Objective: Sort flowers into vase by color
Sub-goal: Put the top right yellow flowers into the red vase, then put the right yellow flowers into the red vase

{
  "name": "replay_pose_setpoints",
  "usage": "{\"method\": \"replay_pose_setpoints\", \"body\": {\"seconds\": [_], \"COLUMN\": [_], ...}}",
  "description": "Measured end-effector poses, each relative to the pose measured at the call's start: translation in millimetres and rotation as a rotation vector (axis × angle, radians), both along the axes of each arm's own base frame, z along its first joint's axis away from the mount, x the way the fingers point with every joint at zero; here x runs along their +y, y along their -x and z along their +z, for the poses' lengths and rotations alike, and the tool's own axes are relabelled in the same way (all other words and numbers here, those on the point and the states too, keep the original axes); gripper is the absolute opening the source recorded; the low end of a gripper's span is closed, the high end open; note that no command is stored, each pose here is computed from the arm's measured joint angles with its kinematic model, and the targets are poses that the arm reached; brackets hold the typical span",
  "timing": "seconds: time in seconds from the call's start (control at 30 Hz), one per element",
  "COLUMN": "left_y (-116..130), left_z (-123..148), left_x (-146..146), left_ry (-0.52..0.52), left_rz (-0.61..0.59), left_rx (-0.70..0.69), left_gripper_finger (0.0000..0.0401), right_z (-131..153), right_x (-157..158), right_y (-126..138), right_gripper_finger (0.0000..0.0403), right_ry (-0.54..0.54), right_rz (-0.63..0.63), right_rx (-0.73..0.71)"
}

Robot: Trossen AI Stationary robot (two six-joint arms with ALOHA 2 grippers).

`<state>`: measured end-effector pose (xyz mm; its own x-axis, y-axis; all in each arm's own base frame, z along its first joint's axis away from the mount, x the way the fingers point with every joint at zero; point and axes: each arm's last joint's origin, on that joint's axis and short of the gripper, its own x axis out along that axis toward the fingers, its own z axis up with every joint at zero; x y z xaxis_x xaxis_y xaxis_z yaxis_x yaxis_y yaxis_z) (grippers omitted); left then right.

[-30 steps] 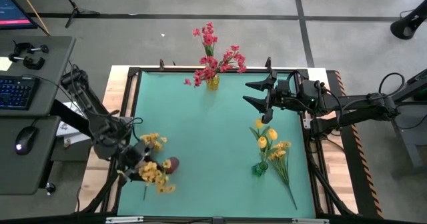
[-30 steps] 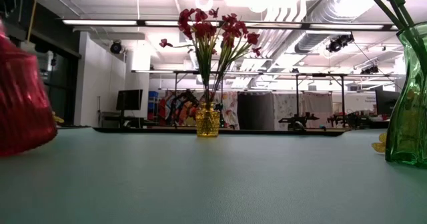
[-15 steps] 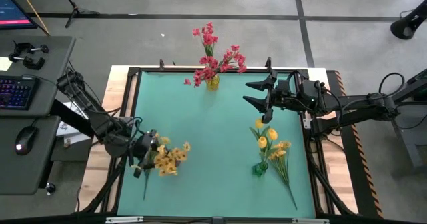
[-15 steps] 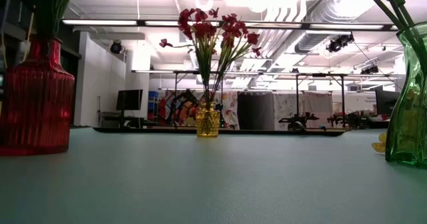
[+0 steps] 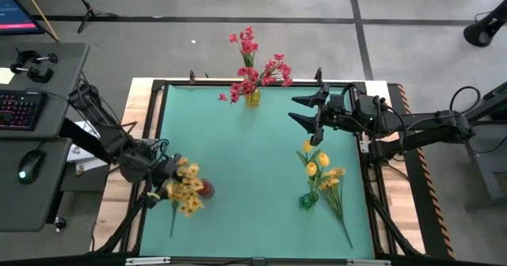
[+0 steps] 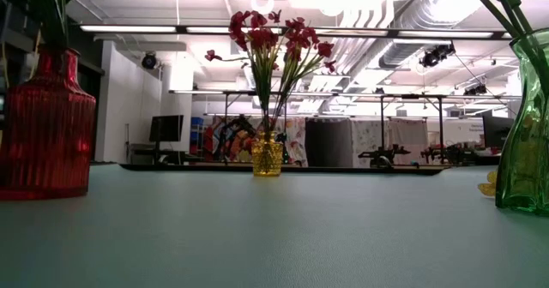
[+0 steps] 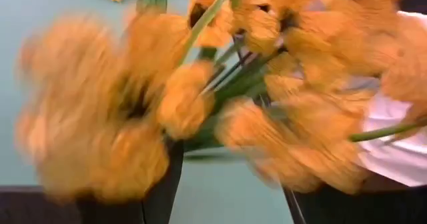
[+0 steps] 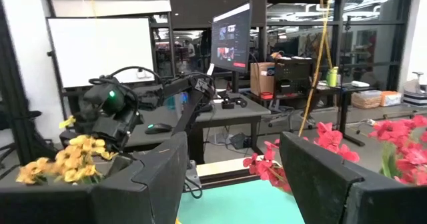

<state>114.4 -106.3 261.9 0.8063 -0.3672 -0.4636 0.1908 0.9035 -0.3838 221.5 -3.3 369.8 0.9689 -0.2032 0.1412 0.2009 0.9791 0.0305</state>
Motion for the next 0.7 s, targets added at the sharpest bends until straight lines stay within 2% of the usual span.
{"method": "replay_pose_setpoints", "body": {"seconds": [0.23,0.53,0.63,0.7], "left_y": [13,32,38,41], "left_z": [15,36,48,55], "left_x": [14,35,45,51], "left_ry": [0.005,0.014,0.009,-0.054], "left_rz": [0.005,0.035,0.087,0.157], "left_rx": [-0.053,-0.052,-0.108,-0.183], "left_gripper_finger": [0.0239,0.0239,0.0239,0.0239], "right_z": [0,0,0,0], "right_x": [0,0,0,0], "right_y": [0,0,0,0], "right_gripper_finger": [0.0229,0.0229,0.0229,0.0229], "right_ry": [-0.003,-0.003,-0.002,0.002], "right_rz": [-0.017,-0.017,-0.017,-0.017], "right_rx": [0.001,0.003,0.003,0.004]}}
